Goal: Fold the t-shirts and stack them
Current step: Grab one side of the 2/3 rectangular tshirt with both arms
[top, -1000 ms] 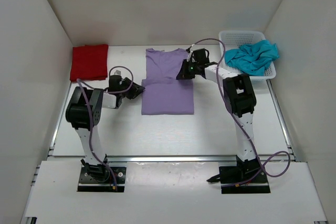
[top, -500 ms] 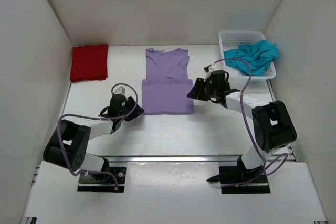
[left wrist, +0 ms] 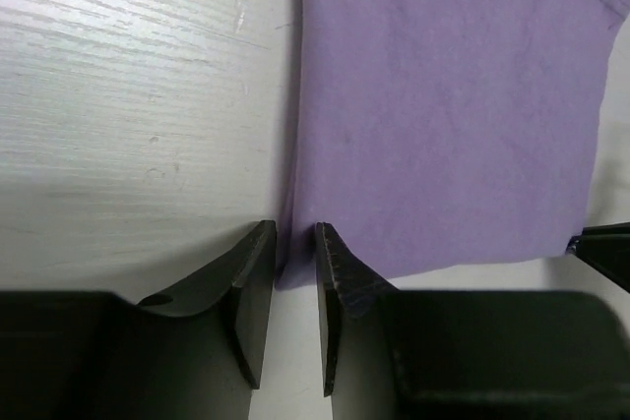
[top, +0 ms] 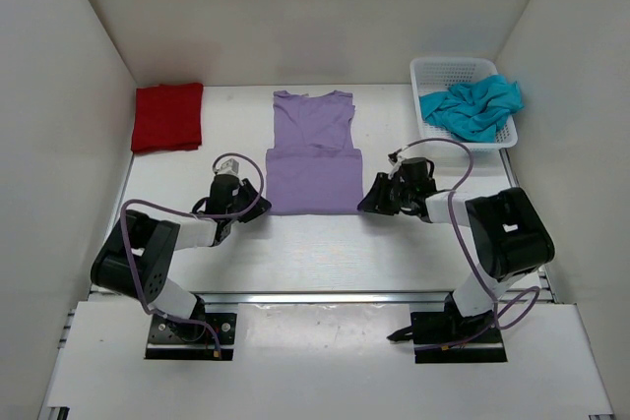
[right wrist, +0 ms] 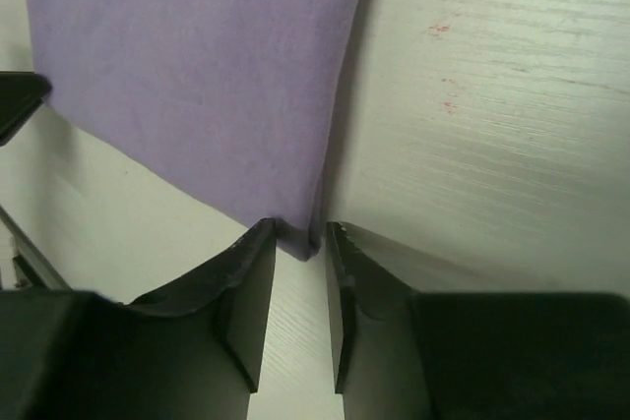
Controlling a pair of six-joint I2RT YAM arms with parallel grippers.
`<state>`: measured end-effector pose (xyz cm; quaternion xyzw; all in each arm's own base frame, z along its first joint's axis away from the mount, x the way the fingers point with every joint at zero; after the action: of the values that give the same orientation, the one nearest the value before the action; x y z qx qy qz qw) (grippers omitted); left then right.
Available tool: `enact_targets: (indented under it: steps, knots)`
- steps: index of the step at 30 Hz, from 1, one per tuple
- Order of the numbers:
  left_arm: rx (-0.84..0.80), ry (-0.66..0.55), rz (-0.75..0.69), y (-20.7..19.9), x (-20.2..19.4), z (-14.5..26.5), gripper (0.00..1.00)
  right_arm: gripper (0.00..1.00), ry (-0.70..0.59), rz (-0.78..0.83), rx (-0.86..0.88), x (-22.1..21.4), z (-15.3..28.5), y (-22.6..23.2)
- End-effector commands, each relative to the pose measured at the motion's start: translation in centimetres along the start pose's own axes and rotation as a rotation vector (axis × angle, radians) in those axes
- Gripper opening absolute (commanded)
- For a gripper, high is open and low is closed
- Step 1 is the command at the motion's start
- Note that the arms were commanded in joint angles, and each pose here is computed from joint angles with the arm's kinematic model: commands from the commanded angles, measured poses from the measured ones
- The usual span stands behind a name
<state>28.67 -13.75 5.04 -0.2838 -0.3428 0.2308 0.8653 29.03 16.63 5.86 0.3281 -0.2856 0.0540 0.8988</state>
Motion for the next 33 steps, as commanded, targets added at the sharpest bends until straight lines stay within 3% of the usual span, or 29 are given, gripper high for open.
enact_targets:
  steps: [1,3,7,10,15,20,25,29,33]
  knots:
    - [0.064,0.087,0.000,1.9,-2.0,0.0,0.34,0.25,-0.015,-0.019,0.022,-0.2,-0.4,-0.5]
    - [0.059,0.091,0.006,1.8,-2.1,-0.1,0.26,0.13,-0.020,-0.023,0.022,0.0,-0.4,-0.6]
    - [0.039,0.113,0.011,1.5,-2.5,0.1,0.11,0.02,-0.027,-0.024,0.055,0.1,-0.3,-0.5]
    - [0.054,0.127,0.003,1.4,-2.6,0.5,0.00,0.00,-0.038,-0.019,0.074,0.0,0.0,-0.2]
    - [0.047,0.142,-0.041,1.8,-3.9,3.1,0.00,0.00,-0.005,-0.026,0.057,-3.3,2.3,0.2]
    - [0.133,0.293,-0.126,5.5,-8.7,8.0,0.00,0.00,0.055,0.026,0.005,-9.0,5.7,1.8]
    - [0.050,0.301,-0.097,5.2,-11.2,12.7,0.00,0.00,0.106,0.063,-0.035,-13.7,8.4,4.1]
    - [-0.075,0.238,-0.005,2.0,-8.6,14.2,0.00,0.00,0.023,0.070,0.027,-10.8,10.1,6.1]
    - [-0.163,0.151,-0.069,-4.0,-2.6,13.6,0.00,0.00,-0.080,0.138,0.034,-3.9,10.5,7.1]
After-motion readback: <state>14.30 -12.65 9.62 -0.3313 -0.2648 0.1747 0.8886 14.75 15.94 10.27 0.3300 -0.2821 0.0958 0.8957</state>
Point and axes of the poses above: each gripper's point midway between its finger pads, its own z axis back along the fingers, its own y axis along the line the jaws close on, x = y × z, the point moved 5 cm from there along z, back along the fingers, and after that the axes turned 9 degrees about z, right-handed, at the moved point
